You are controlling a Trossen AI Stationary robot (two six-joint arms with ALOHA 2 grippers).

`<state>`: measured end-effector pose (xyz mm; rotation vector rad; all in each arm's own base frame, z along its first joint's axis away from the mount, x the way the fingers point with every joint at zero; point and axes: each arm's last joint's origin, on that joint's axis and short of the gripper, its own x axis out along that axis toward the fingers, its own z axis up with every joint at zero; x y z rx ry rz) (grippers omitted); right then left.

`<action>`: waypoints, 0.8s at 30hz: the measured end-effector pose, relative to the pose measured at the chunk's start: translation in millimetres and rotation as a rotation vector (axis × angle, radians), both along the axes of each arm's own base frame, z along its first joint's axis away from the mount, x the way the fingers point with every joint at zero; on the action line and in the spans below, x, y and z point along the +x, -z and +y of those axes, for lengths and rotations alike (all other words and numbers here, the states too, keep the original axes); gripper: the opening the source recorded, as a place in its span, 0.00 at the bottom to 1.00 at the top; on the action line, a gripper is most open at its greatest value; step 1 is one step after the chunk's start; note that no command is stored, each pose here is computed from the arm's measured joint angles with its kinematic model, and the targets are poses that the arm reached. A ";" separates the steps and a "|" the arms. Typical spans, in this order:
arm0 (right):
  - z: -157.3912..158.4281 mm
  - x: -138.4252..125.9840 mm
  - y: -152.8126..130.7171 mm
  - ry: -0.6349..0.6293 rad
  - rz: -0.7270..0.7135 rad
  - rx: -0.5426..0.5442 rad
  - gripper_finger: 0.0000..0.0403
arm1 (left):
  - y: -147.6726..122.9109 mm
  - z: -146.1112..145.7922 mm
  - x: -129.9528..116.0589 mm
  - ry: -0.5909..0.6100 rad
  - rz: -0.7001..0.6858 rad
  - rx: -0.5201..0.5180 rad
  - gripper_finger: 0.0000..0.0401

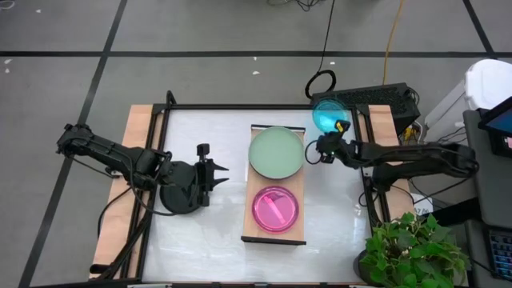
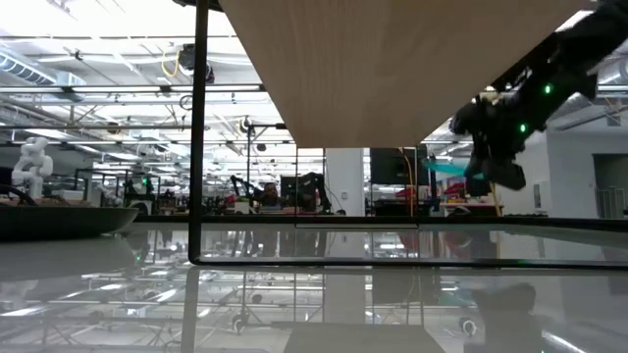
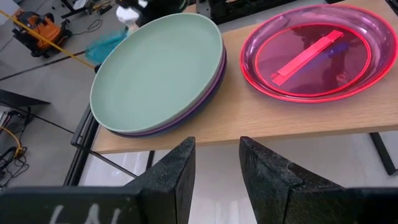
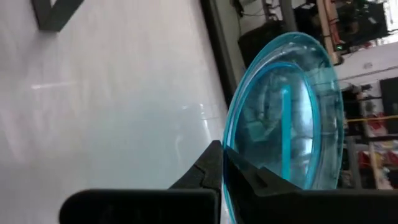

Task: Place and stack plates onto a shelf
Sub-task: Stack the blue transparent plate on top of the pink transparent plate on the shelf

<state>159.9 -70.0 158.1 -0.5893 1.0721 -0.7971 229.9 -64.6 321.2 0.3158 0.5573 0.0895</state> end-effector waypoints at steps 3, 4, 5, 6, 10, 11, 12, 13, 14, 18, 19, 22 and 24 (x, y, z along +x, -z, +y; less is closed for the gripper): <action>7.6 5.3 -16.8 0.005 0.009 -0.019 0.00 | 0.0 0.0 0.0 0.000 0.000 0.000 0.33; 10.1 8.0 -23.7 0.005 0.003 -0.028 0.00 | 0.0 0.0 0.0 0.000 0.000 0.000 0.33; 12.8 11.1 -30.5 -0.001 -0.008 -0.030 0.00 | 0.0 0.0 0.0 0.000 0.000 0.000 0.33; 15.4 13.5 -37.2 -0.003 -0.012 -0.037 0.00 | 0.0 0.0 0.0 0.000 0.000 0.000 0.33; 25.5 23.2 -67.7 -0.014 -0.063 -0.064 0.00 | 0.1 0.0 -0.1 -0.001 0.002 0.000 0.33; 28.1 25.1 -75.3 -0.021 -0.076 -0.066 0.00 | 0.3 0.1 -0.1 -0.001 0.003 0.000 0.33; 31.0 27.1 -83.3 -0.031 -0.088 -0.069 0.00 | 0.2 0.1 -0.2 -0.001 0.003 0.000 0.33; 34.2 28.9 -90.9 -0.040 -0.096 -0.078 0.00 | 0.6 0.1 -0.3 -0.001 0.006 0.000 0.33; 37.6 31.7 -98.0 -0.048 -0.098 -0.088 0.00 | 0.9 0.2 -0.6 -0.002 0.011 0.001 0.33; 53.0 45.0 -125.6 -0.077 -0.098 -0.132 0.00 | 2.4 0.5 -1.6 -0.011 0.026 -0.008 0.33; 56.7 49.7 -132.6 -0.088 -0.108 -0.136 0.00 | 2.6 0.6 -1.7 -0.013 0.028 -0.011 0.33; 68.5 63.2 -146.4 -0.127 -0.090 -0.142 0.00 | 3.5 0.8 -2.4 -0.014 0.040 -0.008 0.33; 75.9 72.5 -152.5 -0.150 -0.071 -0.139 0.00 | 4.1 0.9 -2.8 -0.019 0.044 -0.014 0.33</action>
